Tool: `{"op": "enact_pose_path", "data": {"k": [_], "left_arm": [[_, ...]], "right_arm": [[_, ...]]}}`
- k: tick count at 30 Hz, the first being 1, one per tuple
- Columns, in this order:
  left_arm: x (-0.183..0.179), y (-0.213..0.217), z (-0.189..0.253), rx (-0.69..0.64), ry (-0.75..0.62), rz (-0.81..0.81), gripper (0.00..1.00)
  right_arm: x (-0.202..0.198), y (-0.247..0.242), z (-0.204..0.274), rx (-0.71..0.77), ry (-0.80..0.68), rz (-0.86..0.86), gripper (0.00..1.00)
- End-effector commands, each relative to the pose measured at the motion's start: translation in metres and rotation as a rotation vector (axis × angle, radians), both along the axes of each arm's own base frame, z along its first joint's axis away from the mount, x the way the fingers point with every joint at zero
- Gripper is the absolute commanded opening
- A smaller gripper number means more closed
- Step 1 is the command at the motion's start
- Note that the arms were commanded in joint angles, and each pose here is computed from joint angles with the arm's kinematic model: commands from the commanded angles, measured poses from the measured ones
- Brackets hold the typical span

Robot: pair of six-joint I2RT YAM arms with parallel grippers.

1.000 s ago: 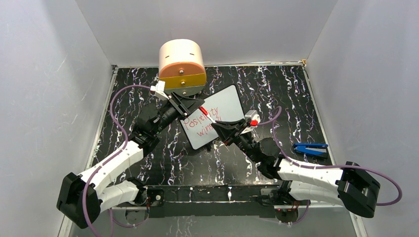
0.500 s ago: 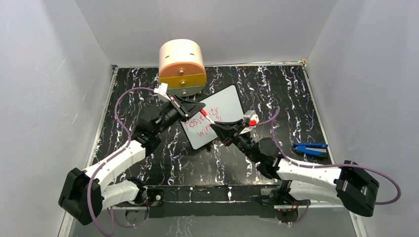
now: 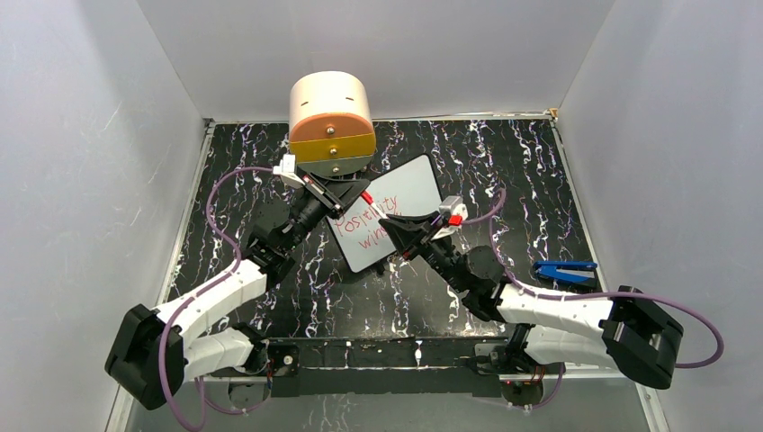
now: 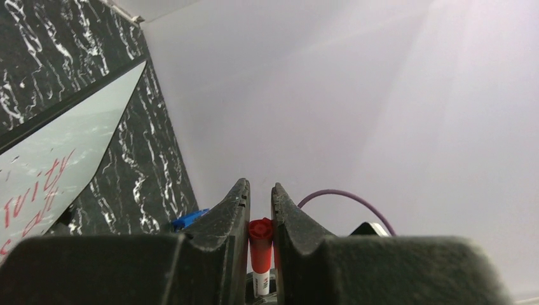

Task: Write a sentence on the whiteboard
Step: Close the whiteboard marker at the center of the board, then place the whiteboard marker at the center of the board.

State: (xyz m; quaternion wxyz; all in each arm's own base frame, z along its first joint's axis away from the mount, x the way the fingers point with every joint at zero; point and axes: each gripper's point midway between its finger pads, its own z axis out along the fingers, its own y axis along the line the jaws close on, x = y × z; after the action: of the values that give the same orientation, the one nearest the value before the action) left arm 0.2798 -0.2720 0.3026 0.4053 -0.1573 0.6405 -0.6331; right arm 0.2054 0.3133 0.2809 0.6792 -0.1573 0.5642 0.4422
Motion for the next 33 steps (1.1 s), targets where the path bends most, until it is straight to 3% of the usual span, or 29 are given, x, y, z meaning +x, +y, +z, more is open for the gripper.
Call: {"op": "enact_pose_path", "data": {"k": [1, 6, 11, 13, 19, 24, 28, 33], "left_arm": [[-0.064, -0.044, -0.007, -0.012, 0.014, -0.294, 0.0], [-0.087, -0.058, -0.018, 0.002, 0.027, -0.361, 0.0], [-0.075, -0.046, -0.03, 0.081, 0.026, -0.256, 0.0], [-0.061, -0.037, -0.028, 0.171, -0.008, -0.163, 0.08], [-0.022, 0.005, -0.013, 0.435, -0.106, 0.12, 0.45], [-0.01, 0.044, -0.014, 0.597, -0.133, 0.291, 0.66], [-0.013, 0.069, -0.025, 0.716, -0.118, 0.348, 0.76], [-0.019, 0.106, -0.032, 0.883, -0.095, 0.428, 0.79]], "right_arm": [[0.011, -0.01, 0.074, 0.175, -0.12, -0.038, 0.0], [0.023, -0.018, 0.075, 0.171, -0.118, -0.072, 0.0], [0.027, -0.019, 0.051, 0.067, -0.07, -0.083, 0.0], [0.028, -0.026, 0.037, 0.04, -0.033, -0.106, 0.0], [0.033, -0.044, 0.01, -0.077, 0.047, -0.179, 0.0], [0.045, -0.078, -0.019, -0.16, 0.153, -0.347, 0.0], [0.056, -0.12, -0.055, -0.268, 0.269, -0.554, 0.0], [0.056, -0.172, -0.104, -0.327, 0.422, -0.775, 0.0]]}}
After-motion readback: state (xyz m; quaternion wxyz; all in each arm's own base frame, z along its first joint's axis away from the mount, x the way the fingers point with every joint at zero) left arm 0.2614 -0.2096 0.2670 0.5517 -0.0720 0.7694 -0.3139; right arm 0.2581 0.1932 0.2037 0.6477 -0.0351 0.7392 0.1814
